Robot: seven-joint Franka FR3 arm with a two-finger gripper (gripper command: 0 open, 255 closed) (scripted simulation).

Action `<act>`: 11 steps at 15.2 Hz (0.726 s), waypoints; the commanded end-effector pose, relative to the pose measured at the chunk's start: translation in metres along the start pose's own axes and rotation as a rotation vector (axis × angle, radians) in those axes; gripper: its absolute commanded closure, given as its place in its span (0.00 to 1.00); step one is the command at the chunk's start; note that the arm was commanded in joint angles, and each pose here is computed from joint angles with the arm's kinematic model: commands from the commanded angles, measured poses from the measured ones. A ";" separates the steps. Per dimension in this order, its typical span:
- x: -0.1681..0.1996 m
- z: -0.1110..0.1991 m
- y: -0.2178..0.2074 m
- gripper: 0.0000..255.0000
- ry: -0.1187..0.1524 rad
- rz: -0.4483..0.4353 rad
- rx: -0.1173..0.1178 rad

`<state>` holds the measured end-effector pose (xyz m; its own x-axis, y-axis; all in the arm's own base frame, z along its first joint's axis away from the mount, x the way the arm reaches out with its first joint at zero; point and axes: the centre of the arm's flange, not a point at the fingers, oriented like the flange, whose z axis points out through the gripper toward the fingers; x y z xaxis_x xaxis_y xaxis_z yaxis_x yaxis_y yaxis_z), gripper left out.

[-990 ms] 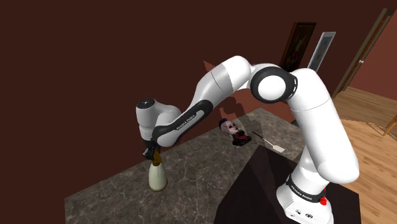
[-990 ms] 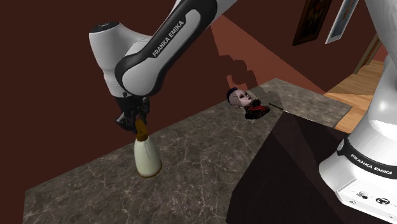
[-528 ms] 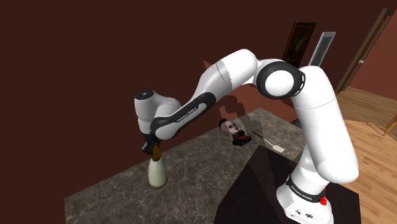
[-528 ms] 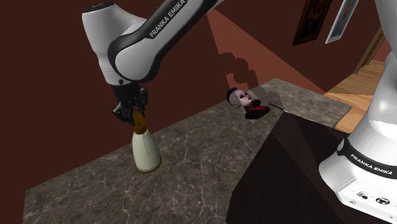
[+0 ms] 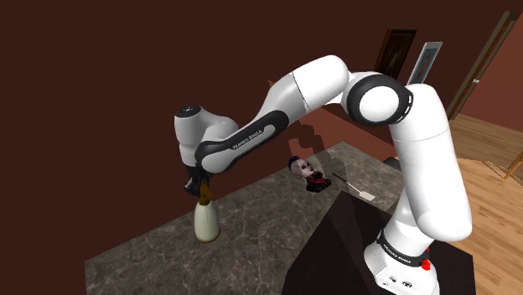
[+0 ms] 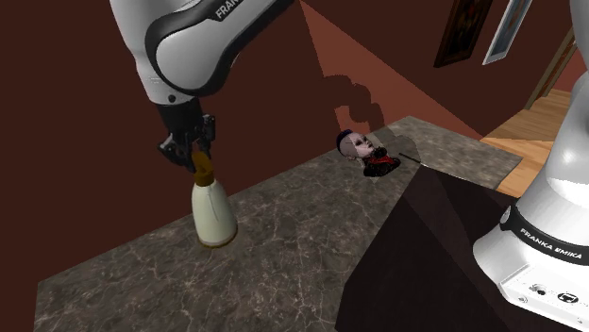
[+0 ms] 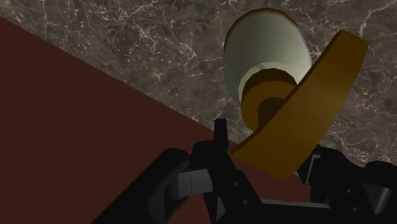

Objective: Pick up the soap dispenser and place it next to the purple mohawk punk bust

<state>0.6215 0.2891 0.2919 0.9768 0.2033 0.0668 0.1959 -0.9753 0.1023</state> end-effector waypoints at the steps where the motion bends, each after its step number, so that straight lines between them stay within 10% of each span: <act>1: 0.001 -0.011 0.002 1.00 0.000 0.000 0.000; 11: 0.004 -0.064 0.007 1.00 0.000 0.000 0.000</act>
<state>0.6215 0.2873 0.3506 0.9768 0.2034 0.0669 0.1961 -0.9752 0.1023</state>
